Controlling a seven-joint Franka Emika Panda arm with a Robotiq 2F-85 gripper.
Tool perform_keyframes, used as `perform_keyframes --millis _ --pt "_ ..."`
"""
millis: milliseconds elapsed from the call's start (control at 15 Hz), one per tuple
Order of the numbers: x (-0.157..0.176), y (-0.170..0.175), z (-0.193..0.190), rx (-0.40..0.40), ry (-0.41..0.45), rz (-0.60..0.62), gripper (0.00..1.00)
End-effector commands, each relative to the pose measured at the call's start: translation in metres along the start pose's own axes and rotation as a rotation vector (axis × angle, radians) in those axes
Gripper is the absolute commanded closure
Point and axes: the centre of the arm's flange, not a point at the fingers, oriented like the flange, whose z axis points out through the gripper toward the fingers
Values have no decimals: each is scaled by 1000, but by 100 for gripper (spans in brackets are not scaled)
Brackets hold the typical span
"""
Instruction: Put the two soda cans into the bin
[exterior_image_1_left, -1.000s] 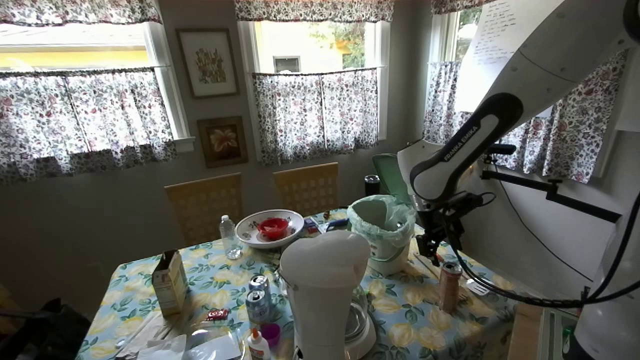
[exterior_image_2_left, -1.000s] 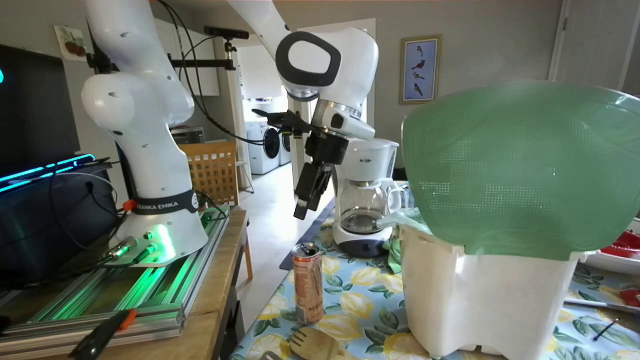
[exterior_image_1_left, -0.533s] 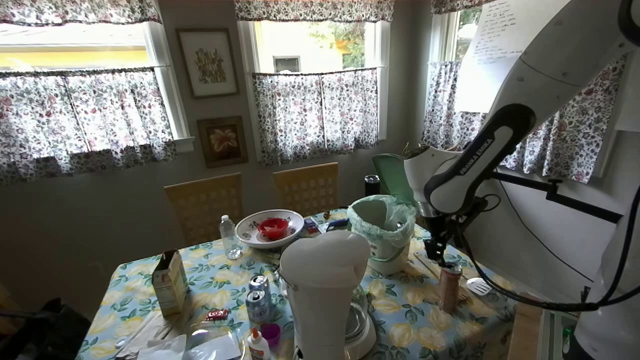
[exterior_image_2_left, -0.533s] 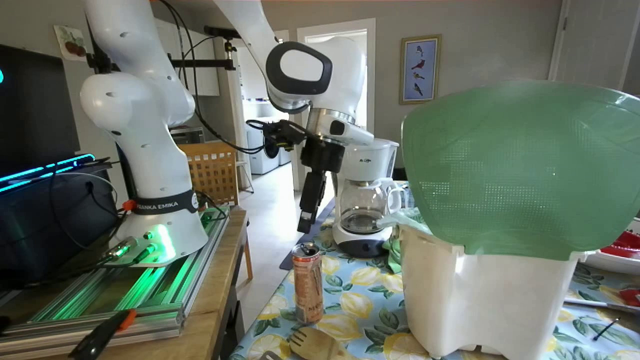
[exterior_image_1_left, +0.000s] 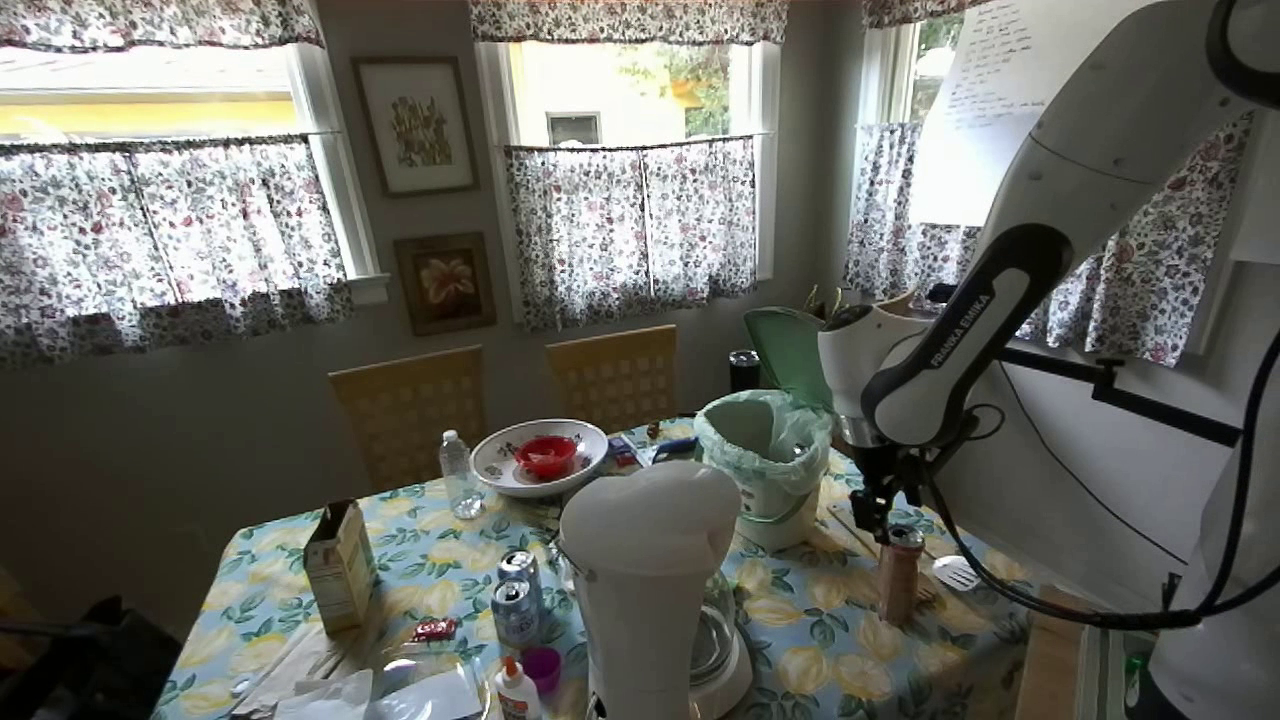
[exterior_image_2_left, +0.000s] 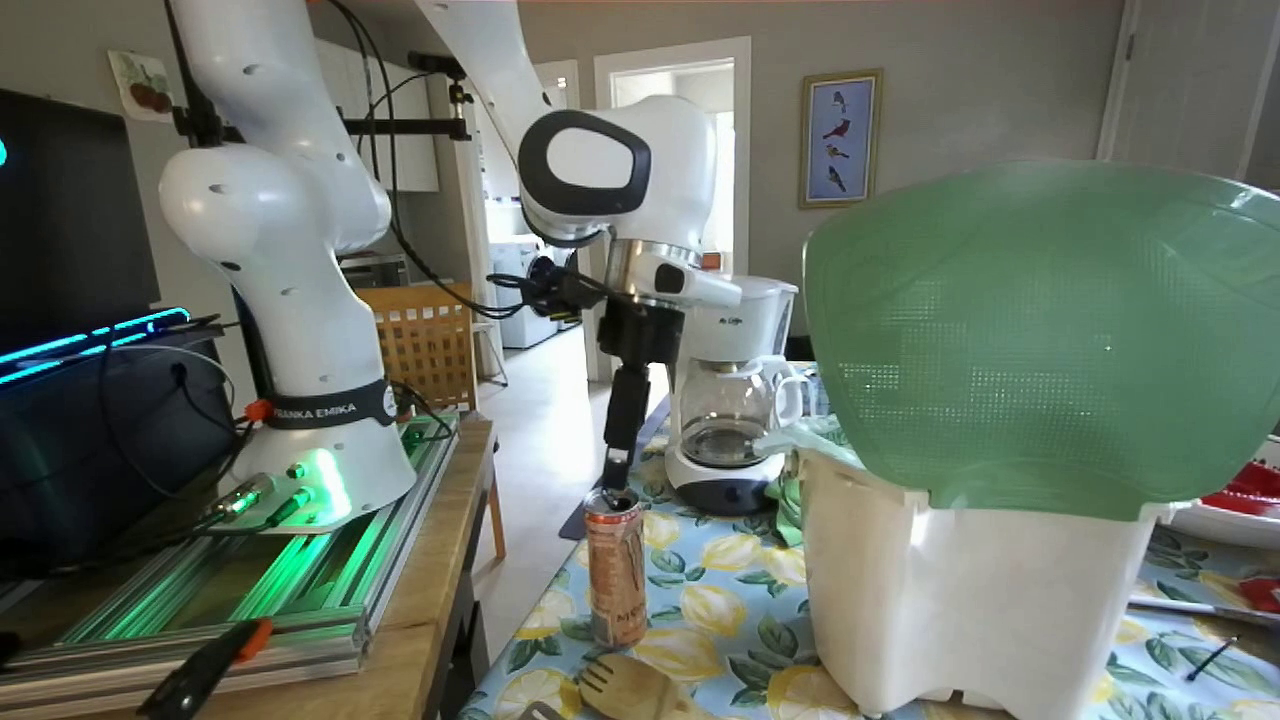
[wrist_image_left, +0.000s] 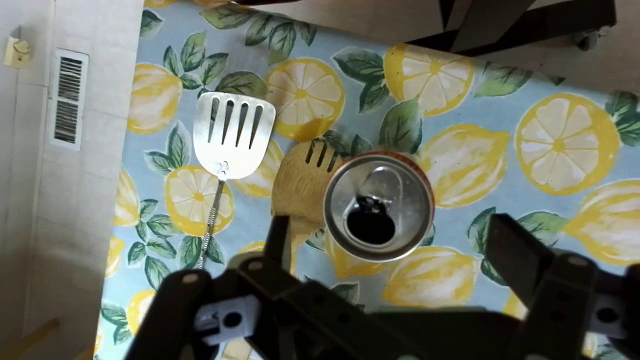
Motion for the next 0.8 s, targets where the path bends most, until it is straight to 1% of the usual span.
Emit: perform_keyframes --millis 0,600,667,733 --pt "-1 2 17 3 13 -29 0" --pt "-1 -2 36 -5 -9 -46 0" --pt "-1 -1 38 -8 -12 -48 3" --pt "-1 -1 39 -10 -15 -50 24"
